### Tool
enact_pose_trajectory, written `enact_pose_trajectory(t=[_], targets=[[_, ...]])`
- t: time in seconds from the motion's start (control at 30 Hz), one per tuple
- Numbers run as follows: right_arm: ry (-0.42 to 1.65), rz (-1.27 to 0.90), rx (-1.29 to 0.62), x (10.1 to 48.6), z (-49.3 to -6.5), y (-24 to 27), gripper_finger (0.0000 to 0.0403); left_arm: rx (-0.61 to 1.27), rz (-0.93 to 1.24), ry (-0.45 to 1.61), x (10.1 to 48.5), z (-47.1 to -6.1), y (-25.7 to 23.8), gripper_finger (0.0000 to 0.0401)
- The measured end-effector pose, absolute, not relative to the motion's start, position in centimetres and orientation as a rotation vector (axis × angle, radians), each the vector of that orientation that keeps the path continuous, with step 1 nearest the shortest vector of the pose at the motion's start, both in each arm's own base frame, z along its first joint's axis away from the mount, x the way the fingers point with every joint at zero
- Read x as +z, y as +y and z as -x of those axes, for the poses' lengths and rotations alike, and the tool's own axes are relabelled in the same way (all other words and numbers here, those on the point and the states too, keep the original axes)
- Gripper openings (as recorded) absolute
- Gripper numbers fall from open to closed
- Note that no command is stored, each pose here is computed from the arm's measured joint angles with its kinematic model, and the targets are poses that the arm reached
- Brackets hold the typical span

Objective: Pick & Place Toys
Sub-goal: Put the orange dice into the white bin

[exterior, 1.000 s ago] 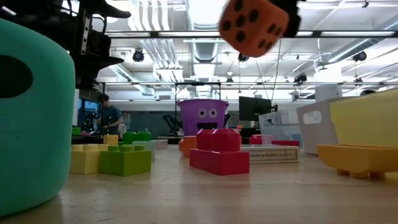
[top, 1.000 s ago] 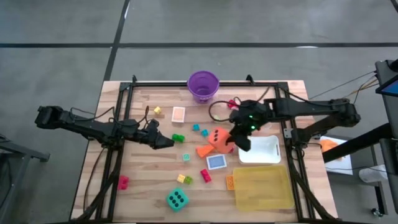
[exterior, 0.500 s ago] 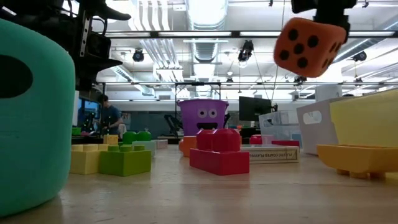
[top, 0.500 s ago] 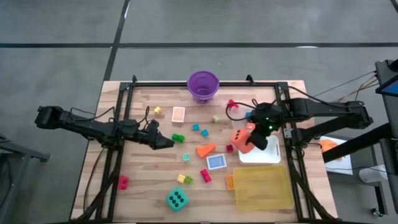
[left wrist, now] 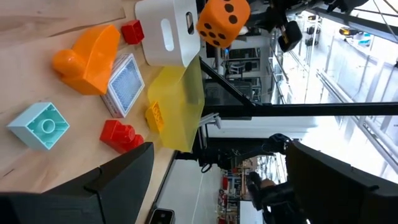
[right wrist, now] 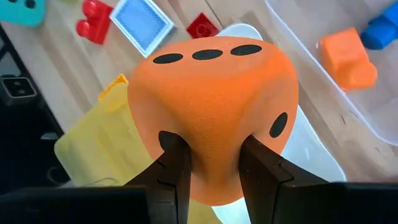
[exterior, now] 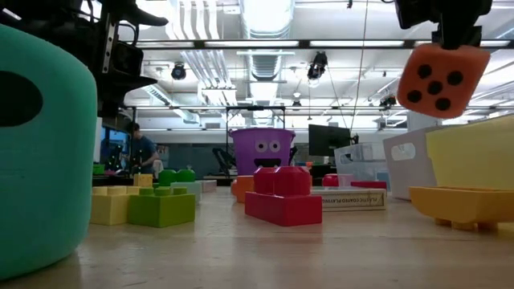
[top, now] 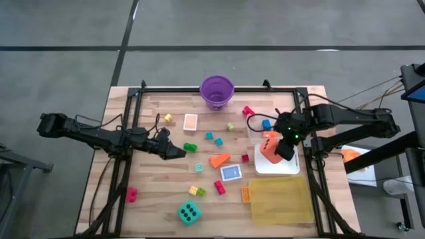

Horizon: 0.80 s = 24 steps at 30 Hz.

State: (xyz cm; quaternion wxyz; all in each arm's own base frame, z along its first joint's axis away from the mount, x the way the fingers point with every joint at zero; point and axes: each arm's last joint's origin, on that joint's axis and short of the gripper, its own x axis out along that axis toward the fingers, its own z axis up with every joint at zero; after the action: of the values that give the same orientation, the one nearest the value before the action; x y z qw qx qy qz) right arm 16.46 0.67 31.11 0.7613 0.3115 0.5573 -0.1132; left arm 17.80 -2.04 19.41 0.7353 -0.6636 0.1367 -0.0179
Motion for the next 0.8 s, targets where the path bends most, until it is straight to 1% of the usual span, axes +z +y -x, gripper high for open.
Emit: enact_pose_trajectory(t=[0.17,0.33,0.57,0.8], targets=[[1.280,-0.591,-0.223,30.5,-16.8,1.4,0.0095,-0.046,1.456,0.309,19.4,-17.8,-2.1,0.0351],[1.342,-0.498,-0.238,30.0,-17.2,2.7,0.0087,-0.042,1.455,0.316,19.3,-17.8,-2.1,0.0351],[1.320,-0.482,-0.338,30.0,-16.7,3.8,0.0086,-0.024,1.454,0.337,19.1,-17.7,-2.1,0.0351],[1.391,-0.440,-0.371,28.8,-17.0,4.8,0.0086,-0.021,1.438,0.341,19.0,-17.7,-2.1,0.0351]])
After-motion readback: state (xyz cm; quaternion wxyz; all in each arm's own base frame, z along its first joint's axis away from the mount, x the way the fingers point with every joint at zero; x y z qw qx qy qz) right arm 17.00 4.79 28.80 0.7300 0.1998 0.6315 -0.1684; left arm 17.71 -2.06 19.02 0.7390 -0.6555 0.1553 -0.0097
